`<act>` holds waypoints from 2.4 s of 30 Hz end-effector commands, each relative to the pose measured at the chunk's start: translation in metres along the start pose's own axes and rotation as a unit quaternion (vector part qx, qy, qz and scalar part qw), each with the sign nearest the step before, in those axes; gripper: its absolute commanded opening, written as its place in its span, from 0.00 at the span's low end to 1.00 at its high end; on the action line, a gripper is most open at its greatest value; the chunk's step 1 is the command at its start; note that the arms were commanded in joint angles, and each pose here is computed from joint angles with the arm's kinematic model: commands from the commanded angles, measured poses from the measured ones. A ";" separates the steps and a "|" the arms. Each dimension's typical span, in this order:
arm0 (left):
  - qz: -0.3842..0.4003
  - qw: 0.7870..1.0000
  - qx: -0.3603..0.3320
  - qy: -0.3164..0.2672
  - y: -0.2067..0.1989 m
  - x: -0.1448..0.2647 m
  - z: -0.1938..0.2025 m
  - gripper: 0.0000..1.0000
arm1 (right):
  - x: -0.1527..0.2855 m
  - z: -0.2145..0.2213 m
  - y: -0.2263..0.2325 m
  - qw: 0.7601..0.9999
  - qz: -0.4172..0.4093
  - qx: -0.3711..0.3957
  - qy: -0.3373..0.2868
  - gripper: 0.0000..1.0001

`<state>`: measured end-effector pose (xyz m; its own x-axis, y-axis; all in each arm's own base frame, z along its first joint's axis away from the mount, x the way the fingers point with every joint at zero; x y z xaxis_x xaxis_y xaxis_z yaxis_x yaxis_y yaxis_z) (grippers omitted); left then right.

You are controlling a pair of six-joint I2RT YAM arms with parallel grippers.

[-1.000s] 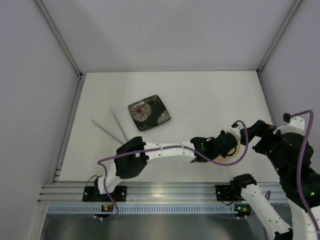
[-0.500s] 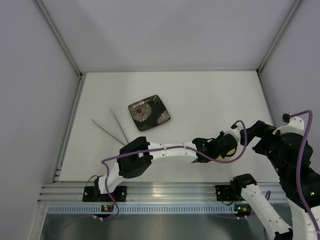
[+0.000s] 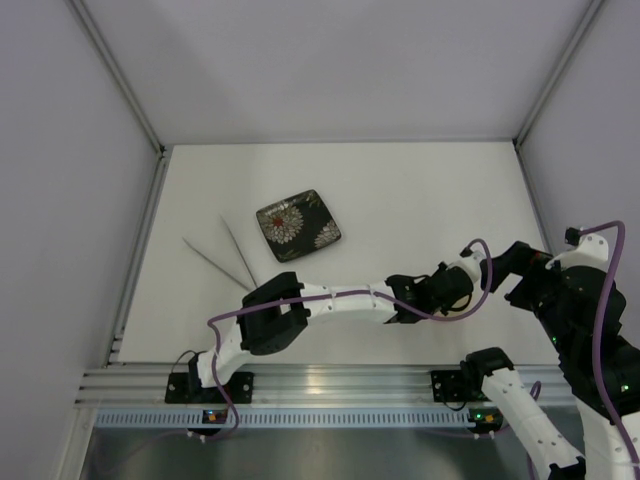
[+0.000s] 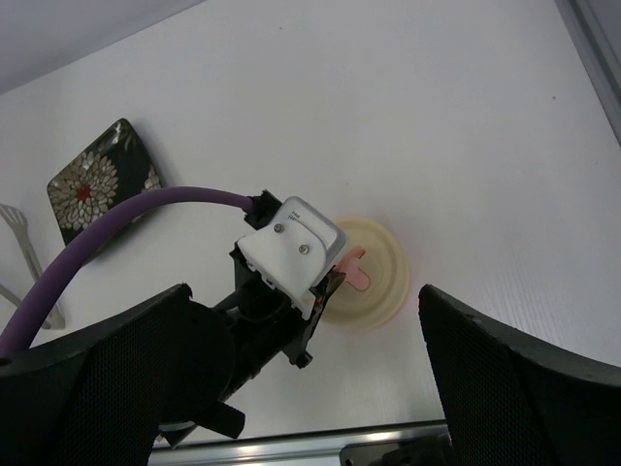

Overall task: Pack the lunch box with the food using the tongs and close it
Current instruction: Close the box lid on the packing box.

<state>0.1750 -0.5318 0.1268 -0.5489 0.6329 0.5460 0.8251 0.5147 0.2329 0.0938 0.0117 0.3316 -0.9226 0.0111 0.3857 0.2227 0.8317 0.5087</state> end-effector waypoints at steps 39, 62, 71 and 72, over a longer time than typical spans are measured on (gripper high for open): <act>0.011 0.977 -0.144 0.158 -0.006 -0.031 0.072 0.09 | -0.002 0.002 0.002 1.000 -0.008 -0.002 0.003 1.00; 0.012 0.959 -0.185 0.215 -0.004 -0.037 0.102 0.32 | -0.006 0.005 0.003 1.000 -0.009 -0.004 0.011 1.00; 0.008 0.969 -0.166 0.185 -0.003 -0.032 0.087 0.49 | -0.005 0.004 0.003 1.000 -0.007 -0.004 0.010 1.00; 0.008 0.970 -0.164 0.178 -0.002 -0.031 0.083 0.50 | -0.005 0.004 0.003 1.000 -0.008 -0.005 0.009 1.00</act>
<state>0.1967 -0.5470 0.1197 -0.6040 0.5452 0.5813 0.7967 0.4326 0.4221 0.0955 0.0105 0.3267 -0.9184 0.0287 0.3945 0.2449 0.8244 0.5102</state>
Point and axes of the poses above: each gripper's point midway between its finger pads, its own x axis back along the fingers, its own y axis along the line the jaws close on, z = x × y, the point moved 5 cm from there along x, back along the fingers, and after that the axes turned 13 degrees about -x, right-handed, at the moved point
